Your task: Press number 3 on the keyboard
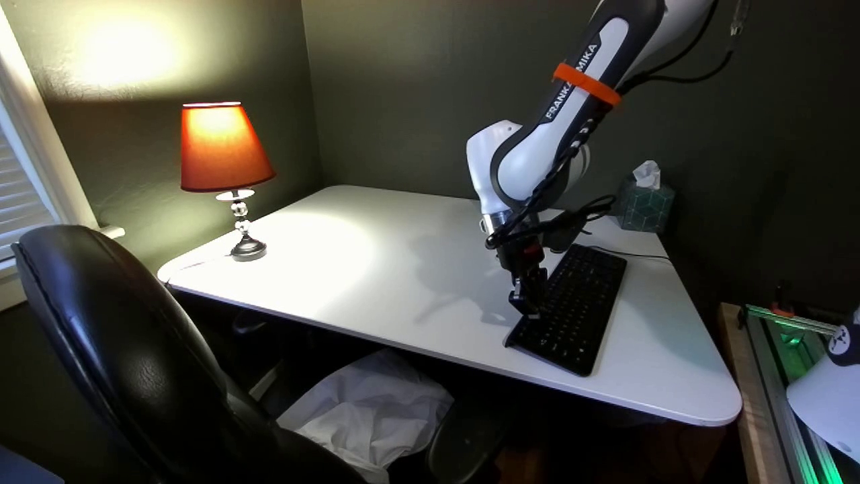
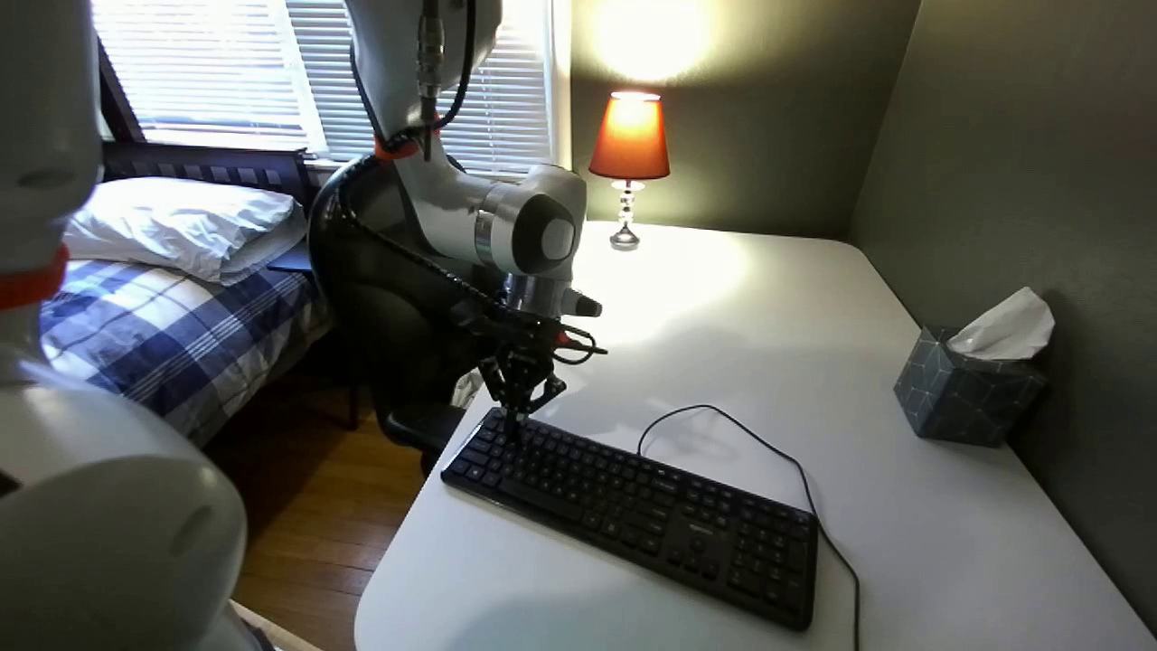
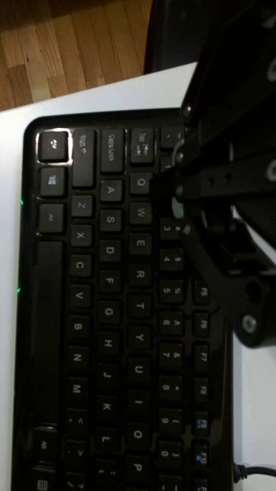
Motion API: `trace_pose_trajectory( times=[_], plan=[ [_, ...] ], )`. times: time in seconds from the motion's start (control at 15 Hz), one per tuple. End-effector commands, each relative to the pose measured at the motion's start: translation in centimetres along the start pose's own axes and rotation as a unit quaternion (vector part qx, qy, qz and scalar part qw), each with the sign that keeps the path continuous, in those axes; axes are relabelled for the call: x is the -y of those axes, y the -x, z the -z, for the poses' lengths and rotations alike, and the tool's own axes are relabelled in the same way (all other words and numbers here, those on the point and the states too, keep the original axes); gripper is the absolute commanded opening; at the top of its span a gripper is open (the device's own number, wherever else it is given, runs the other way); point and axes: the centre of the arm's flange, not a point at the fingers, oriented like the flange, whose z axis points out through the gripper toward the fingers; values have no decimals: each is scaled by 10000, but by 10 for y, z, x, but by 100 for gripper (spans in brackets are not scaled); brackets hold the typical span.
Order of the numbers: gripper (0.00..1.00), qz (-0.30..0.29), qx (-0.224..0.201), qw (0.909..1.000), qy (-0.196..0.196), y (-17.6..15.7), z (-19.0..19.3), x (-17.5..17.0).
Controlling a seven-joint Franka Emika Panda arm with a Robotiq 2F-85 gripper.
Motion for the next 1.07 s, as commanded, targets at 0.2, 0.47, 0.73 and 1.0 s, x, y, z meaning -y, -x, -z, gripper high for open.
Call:
trace_pose_trajectory(
  times=[0.2, 0.47, 0.73, 1.0],
  plan=[
    [0, -26, -61, 10000, 35, 5, -1, 3],
    [0, -25, -135, 9999, 43, 12, 4, 3],
    [0, -17, -206, 9998, 62, 17, 10, 4],
    [26, -25, -256, 9997, 51, 22, 17, 4]
  ],
)
